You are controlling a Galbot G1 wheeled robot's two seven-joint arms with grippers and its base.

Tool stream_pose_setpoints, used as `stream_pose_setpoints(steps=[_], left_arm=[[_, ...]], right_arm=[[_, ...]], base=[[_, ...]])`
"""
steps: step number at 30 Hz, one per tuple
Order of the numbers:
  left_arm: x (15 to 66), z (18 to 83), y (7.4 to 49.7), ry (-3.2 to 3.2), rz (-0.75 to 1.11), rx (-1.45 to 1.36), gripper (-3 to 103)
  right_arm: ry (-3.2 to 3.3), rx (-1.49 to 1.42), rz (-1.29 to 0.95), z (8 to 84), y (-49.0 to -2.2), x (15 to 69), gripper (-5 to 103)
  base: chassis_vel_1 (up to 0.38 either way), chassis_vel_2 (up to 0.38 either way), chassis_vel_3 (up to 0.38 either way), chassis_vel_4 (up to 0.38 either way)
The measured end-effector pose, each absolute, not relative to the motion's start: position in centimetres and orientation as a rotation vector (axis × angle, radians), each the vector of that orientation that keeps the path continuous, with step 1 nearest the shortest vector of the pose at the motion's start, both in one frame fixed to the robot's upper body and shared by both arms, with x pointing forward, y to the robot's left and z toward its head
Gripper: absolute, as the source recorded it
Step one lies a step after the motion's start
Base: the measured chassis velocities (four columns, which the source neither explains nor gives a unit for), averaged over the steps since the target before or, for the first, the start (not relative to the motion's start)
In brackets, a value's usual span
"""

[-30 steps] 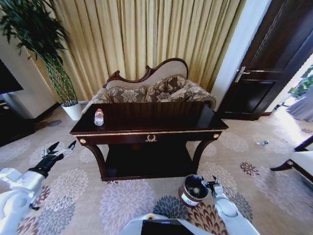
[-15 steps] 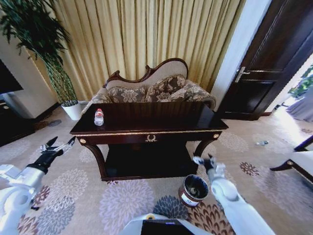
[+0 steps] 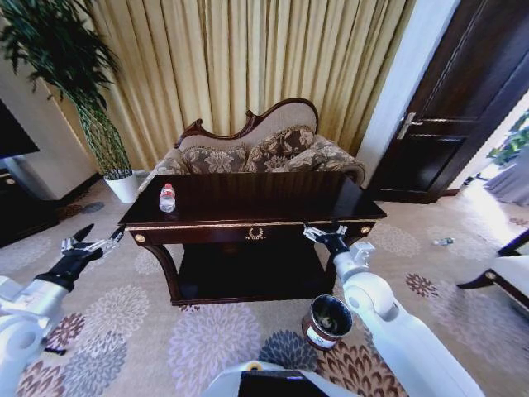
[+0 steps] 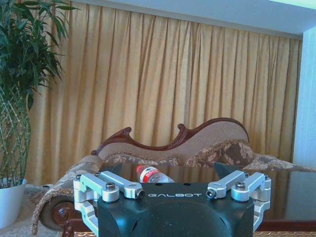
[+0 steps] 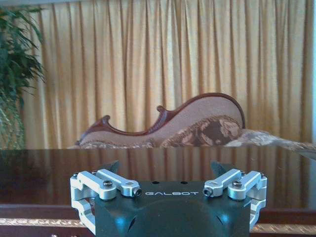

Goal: Move to the front of the table and place the trash on the table into the trash bin.

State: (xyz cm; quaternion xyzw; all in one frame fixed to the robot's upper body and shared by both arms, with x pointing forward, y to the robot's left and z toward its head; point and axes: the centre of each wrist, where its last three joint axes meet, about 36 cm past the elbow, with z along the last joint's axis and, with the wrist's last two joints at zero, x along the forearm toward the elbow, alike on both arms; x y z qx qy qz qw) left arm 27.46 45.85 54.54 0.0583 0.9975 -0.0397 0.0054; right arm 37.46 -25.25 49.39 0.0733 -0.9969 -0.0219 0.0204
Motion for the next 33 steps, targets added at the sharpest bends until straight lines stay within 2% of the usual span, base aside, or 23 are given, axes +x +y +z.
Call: stream_pose_setpoints(steps=[33], left_arm=[[28.6,53.9,47.1,3.155,-0.136,0.167,100]], right_arm=[[-3.096,0.312,-0.005,47.2,-25.1,39.4,100]], base=[[-0.005,0.005,0.004,-0.003]])
